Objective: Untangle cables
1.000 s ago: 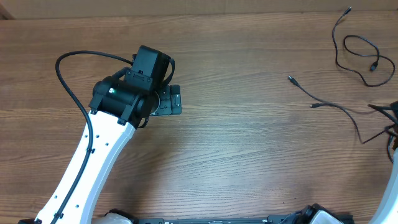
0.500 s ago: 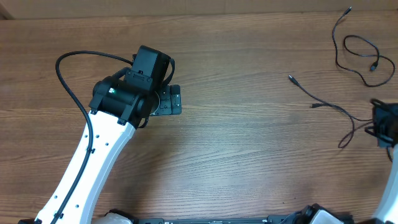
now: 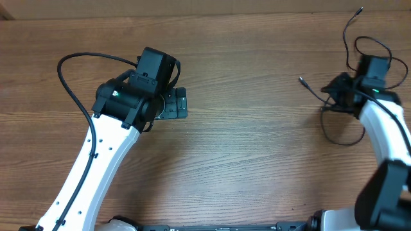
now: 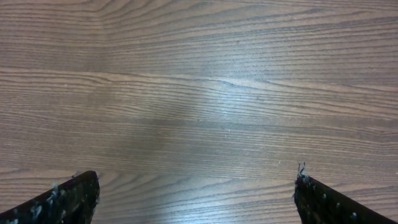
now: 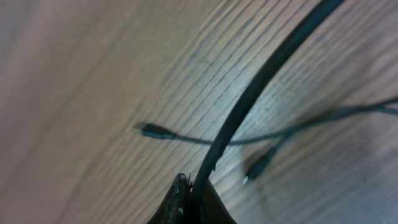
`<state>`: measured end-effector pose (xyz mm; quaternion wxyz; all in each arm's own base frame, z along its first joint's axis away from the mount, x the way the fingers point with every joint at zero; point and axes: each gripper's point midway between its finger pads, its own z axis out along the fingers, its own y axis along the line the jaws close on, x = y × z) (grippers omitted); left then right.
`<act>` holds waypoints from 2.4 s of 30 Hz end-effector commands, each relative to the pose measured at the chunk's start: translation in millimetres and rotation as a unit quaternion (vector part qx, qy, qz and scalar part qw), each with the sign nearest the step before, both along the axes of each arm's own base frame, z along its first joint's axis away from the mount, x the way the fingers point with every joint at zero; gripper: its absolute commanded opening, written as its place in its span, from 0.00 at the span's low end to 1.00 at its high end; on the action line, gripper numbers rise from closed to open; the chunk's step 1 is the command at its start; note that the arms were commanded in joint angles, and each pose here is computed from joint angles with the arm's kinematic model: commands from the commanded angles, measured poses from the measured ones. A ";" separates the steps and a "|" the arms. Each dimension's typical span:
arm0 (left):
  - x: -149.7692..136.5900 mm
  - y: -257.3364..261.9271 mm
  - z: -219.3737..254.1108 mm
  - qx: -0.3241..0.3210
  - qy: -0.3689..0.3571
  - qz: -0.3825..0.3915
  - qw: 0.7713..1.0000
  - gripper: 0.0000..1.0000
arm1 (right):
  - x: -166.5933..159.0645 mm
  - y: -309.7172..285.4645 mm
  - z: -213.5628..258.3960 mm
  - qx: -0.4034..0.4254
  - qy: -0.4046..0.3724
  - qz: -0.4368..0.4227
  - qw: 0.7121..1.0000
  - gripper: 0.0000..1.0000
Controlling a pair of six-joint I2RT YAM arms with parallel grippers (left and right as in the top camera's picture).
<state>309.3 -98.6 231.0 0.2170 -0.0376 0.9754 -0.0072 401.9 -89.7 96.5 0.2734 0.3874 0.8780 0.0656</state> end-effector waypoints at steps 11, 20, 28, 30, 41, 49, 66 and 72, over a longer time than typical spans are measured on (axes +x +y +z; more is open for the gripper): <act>-0.4 5.1 -1.8 0.008 0.001 0.007 1.000 1.00 | -0.6 -12.5 -45.2 -0.047 0.071 0.003 0.996 1.00; -0.4 5.1 -1.8 0.008 0.001 0.007 1.000 1.00 | -18.7 -37.2 79.4 -0.097 0.025 -0.091 0.991 1.00; -0.4 5.1 -1.8 0.008 0.001 0.007 1.000 1.00 | -65.6 -30.1 124.9 -0.082 0.048 -0.118 0.988 1.00; -0.4 5.1 -1.8 0.008 0.001 0.007 1.000 1.00 | -71.6 -23.9 134.5 -0.075 0.036 -0.111 0.990 1.00; -0.4 5.1 -1.8 0.008 0.001 0.007 1.000 1.00 | -86.7 44.4 351.1 -0.008 -0.392 0.017 0.920 1.00; -0.4 5.1 -1.8 0.008 0.001 0.007 1.000 1.00 | -130.2 55.2 462.4 -0.055 -0.579 0.038 0.813 1.00; -0.4 5.1 -1.8 0.008 0.001 0.007 1.000 1.00 | -137.2 95.5 407.7 -0.182 -0.527 0.179 0.811 1.00; -0.4 5.1 -1.8 0.008 0.001 0.007 1.000 1.00 | -180.0 97.5 394.5 -0.192 -0.549 0.172 0.795 1.00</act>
